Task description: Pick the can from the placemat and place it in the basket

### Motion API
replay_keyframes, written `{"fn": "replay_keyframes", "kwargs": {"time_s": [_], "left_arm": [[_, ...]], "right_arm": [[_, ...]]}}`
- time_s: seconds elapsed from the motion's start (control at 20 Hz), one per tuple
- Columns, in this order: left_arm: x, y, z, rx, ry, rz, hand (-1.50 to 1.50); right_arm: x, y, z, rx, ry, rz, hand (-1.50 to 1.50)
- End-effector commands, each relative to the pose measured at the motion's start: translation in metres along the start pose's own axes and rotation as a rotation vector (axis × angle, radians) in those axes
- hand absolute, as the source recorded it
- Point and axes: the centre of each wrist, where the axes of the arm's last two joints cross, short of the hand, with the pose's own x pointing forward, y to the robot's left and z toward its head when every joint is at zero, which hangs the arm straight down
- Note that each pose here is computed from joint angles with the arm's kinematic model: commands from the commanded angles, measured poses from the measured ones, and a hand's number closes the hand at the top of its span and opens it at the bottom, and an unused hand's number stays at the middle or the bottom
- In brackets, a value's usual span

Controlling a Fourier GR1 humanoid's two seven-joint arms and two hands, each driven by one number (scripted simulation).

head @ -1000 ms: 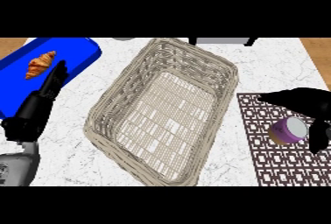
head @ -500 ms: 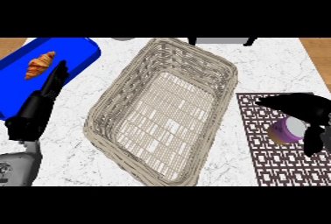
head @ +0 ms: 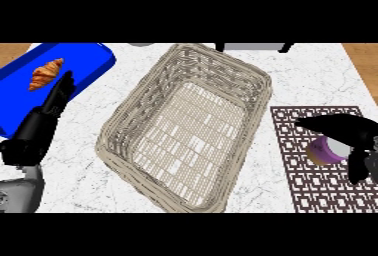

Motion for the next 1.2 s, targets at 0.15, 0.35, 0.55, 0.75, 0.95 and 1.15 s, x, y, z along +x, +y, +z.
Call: {"fn": "replay_keyframes", "kwargs": {"time_s": [0.15,0.35,0.55,0.75,0.95,1.15], "left_arm": [[-0.008,-0.01,-0.009,0.007,0.006,0.008,0.0],[0.003,0.004,-0.008,-0.001,0.005,0.016,0.0],[0.006,0.007,-0.007,-0.012,-0.005,0.013,0.0],[0.003,-0.003,-0.001,-0.022,-0.011,0.002,0.0],[0.006,0.002,-0.017,-0.023,0.009,0.016,0.0],[-0.003,-0.001,-0.001,0.004,0.013,0.01,0.0]], "right_arm": [[-0.023,0.015,-0.003,0.009,0.012,-0.007,-1.5],[0.003,0.017,-0.008,0.023,0.018,0.004,-1.5],[-0.023,0.018,-0.019,0.01,0.01,-0.1,1.5],[-0.009,0.032,-0.041,-0.016,-0.013,-0.001,1.5],[-0.033,0.023,-0.026,-0.019,-0.047,0.045,1.5],[0.017,0.037,-0.044,-0.136,0.053,-0.025,1.5]]}}
